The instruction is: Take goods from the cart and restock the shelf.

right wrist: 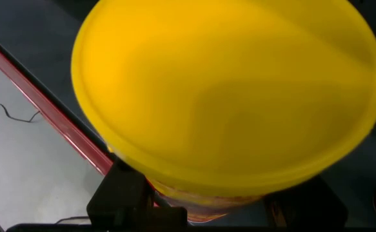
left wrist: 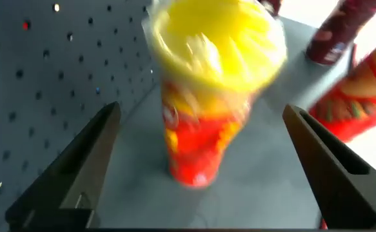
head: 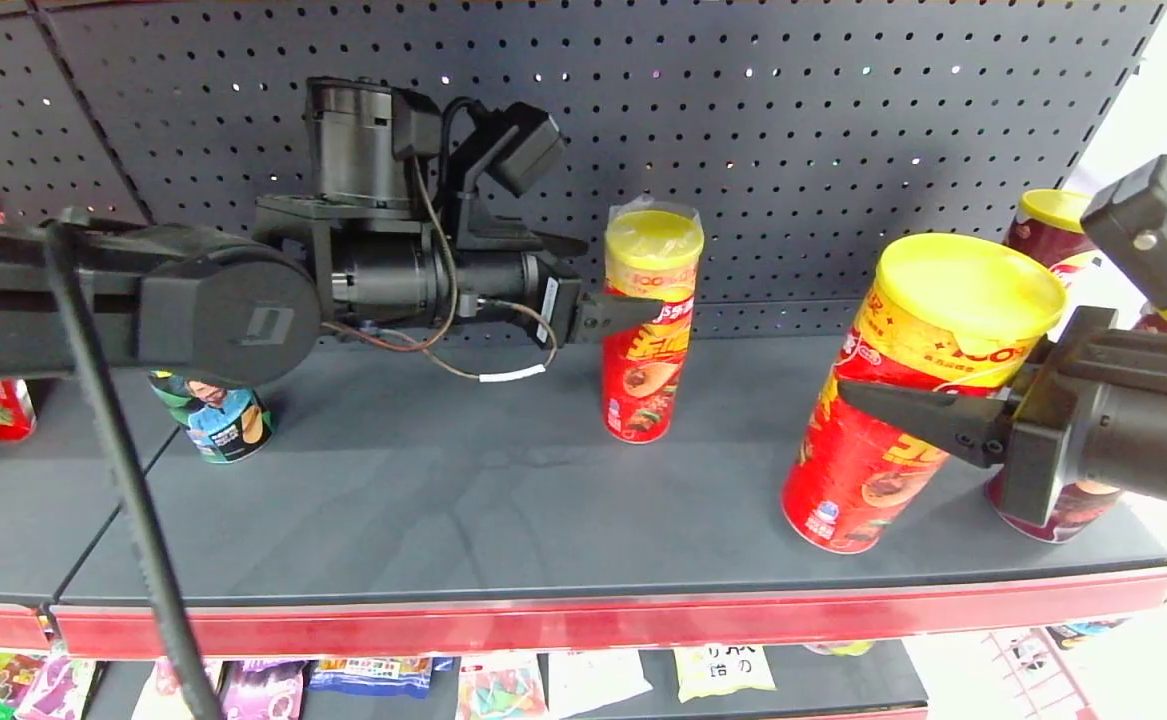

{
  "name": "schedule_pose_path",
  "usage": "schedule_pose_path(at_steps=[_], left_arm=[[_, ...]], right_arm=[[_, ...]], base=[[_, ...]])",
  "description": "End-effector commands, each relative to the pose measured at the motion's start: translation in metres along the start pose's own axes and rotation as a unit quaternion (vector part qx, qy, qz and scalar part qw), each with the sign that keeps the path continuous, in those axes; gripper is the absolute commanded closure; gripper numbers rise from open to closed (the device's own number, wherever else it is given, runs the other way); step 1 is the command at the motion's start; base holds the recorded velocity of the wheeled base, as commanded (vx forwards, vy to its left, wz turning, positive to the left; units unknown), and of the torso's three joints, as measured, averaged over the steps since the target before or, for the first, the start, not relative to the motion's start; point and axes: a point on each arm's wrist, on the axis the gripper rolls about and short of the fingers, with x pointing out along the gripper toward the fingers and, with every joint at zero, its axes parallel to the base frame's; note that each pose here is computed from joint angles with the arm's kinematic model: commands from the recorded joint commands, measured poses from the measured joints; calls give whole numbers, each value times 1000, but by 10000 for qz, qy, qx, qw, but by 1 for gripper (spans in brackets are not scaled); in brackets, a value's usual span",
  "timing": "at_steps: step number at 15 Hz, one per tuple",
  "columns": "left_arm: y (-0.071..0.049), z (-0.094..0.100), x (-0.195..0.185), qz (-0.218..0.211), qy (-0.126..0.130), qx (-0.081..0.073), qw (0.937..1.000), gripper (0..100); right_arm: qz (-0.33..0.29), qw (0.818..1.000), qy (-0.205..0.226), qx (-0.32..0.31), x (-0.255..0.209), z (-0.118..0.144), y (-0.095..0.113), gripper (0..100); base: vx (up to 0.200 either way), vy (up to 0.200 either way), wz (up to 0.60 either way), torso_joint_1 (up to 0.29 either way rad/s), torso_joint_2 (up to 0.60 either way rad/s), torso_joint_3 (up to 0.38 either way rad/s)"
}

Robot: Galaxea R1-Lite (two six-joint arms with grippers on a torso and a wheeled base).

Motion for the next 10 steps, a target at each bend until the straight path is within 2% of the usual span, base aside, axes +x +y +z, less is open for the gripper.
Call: schedule_pose_path(at_steps=[1, 6, 10], left_arm=[[5, -7, 23, -16, 41, -8, 10000, 0], [-5, -4, 41, -70, -15, 15, 10000, 0], [-5, -11, 47, -10, 77, -15, 10000, 0]], right_arm=[[-15, 10000, 19, 2, 1, -1, -1, 100], [-75, 10000, 23, 18, 1, -1, -4, 100], [-74, 10000, 31, 18, 2, -1, -4, 100]], base=[[0, 0, 0, 0, 0, 0], [0, 0, 0, 0, 0, 0], [0, 0, 0, 0, 0, 0]])
